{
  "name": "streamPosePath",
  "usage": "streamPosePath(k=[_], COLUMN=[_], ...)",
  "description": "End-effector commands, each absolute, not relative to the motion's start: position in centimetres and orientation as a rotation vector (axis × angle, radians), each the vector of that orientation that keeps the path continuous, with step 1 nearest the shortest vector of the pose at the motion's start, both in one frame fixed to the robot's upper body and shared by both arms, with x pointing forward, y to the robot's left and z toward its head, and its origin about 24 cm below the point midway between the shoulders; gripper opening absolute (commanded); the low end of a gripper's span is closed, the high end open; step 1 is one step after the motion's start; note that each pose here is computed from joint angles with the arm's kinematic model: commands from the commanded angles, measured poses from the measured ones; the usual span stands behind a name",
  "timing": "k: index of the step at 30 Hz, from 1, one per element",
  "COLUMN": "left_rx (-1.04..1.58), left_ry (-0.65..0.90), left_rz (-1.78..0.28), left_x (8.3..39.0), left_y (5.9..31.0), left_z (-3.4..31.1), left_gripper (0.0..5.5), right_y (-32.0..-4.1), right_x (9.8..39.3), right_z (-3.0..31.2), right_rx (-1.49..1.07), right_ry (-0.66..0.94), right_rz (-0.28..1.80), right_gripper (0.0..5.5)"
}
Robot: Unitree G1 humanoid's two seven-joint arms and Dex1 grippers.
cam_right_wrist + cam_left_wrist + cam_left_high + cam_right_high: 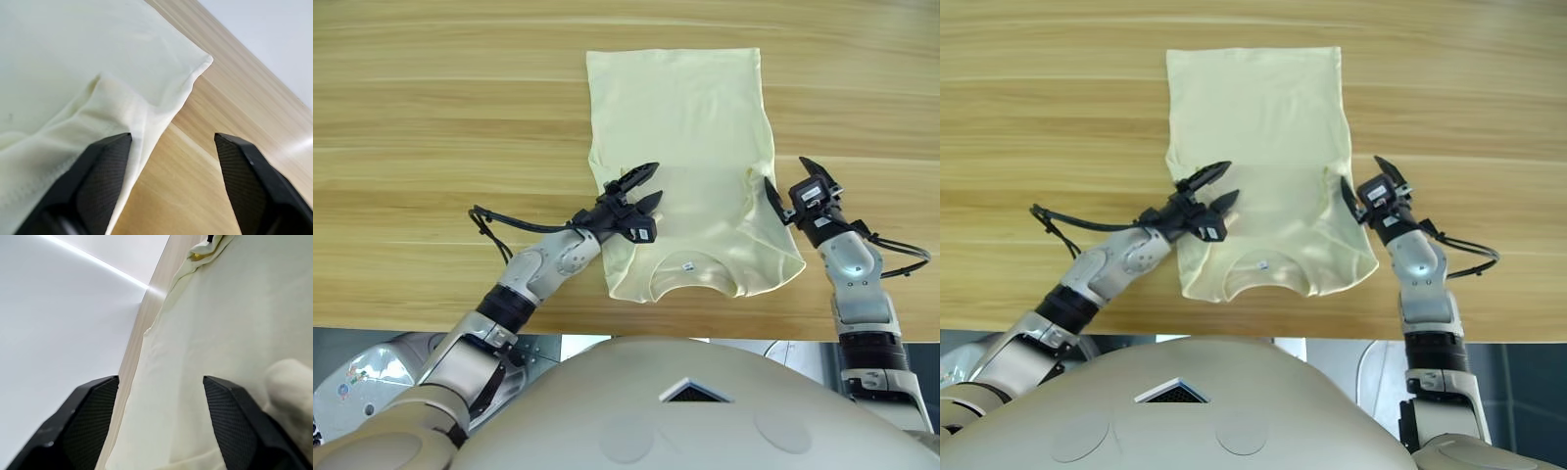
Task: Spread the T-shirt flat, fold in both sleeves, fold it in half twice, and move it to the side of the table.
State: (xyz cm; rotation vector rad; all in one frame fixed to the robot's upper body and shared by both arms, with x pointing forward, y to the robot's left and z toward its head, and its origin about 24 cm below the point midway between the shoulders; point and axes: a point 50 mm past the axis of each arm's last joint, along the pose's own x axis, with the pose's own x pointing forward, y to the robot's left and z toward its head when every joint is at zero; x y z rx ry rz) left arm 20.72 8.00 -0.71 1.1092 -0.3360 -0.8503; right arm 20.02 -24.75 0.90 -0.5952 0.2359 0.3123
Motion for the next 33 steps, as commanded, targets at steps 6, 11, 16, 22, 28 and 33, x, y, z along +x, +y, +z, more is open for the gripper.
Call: streamPosePath(k=[6,11,16,22,28,33], left_rx=[1.099,1.022,1.053,1.439,1.262,1.178], left_ry=[-0.469,-0.666,-0.612,0.009,0.025,-0.030], left_rz=[-0.639,-0.496,-0.475,-0.754,-1.124,-1.305], left_x=[22.1,22.1,19.9,14.3,11.6,12.3], left_y=[10.4,11.9,17.1,25.8,22.1,20.1], left_z=[2.6,8.1,10.3,6.7,5.0,4.0], left_gripper=[3.24,3.24,3.24,3.24,3.24,3.24], right_y=[-23.9,-23.7,-27.4,-32.5,-29.7,-27.5], right_x=[19.8,18.9,15.7,9.7,8.6,8.1], right_z=[7.8,11.2,7.0,6.1,5.5,3.8], right_rx=[-0.261,-0.233,-0.891,-1.261,-1.276,-1.231], right_ry=[-0.124,-0.232,-0.013,0.217,0.166,0.149], right_rz=[0.364,0.471,0.582,0.632,0.852,0.989], right_gripper=[3.14,3.14,3.14,3.14,3.14,3.14])
